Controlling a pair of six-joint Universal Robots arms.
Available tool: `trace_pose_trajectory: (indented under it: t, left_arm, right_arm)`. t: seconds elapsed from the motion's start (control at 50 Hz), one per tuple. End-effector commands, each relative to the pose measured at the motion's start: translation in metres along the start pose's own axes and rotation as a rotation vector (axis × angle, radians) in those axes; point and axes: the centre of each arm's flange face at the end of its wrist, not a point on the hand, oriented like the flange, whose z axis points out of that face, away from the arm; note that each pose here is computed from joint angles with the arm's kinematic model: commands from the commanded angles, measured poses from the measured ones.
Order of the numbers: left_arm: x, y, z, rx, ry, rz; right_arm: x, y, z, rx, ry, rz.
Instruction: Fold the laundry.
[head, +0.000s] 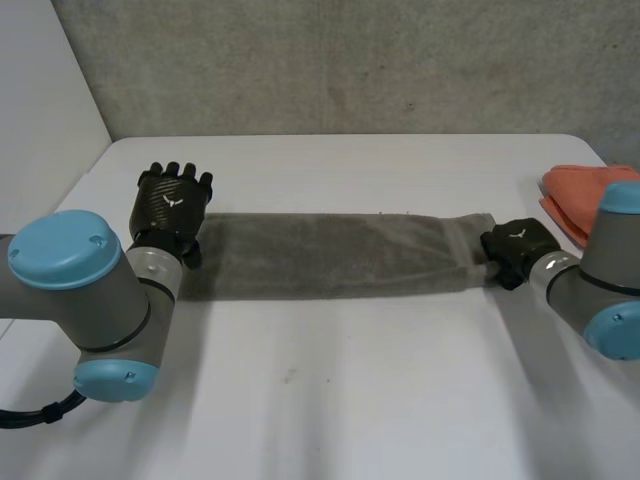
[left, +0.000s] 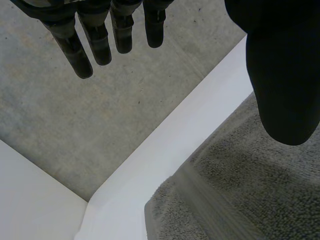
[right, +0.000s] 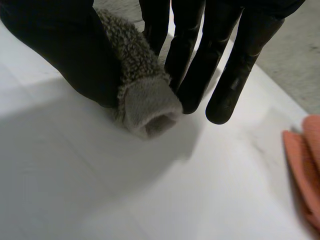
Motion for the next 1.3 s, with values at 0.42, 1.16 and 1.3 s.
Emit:
trace_pose_trajectory:
  t: [0.42,1.16,1.3]
  left_arm:
    - [-0.008,-0.013,-0.013,0.006,0.002,-0.003]
    - [-0.028,-0.028,-0.008,0.05,-0.054,-0.014]
    - [-0.007,-0.05,-0.011,0.118,-0.005,-0.02]
  right_arm:
    - [0.134,0.002,-0.065,0.016,0.312,-0.27]
    - [-0.208,-0.156,-0.061,0.489,-0.3,-0.425]
    - [-0.135,-0.137,-0.066,0.276,-0.273,-0.016]
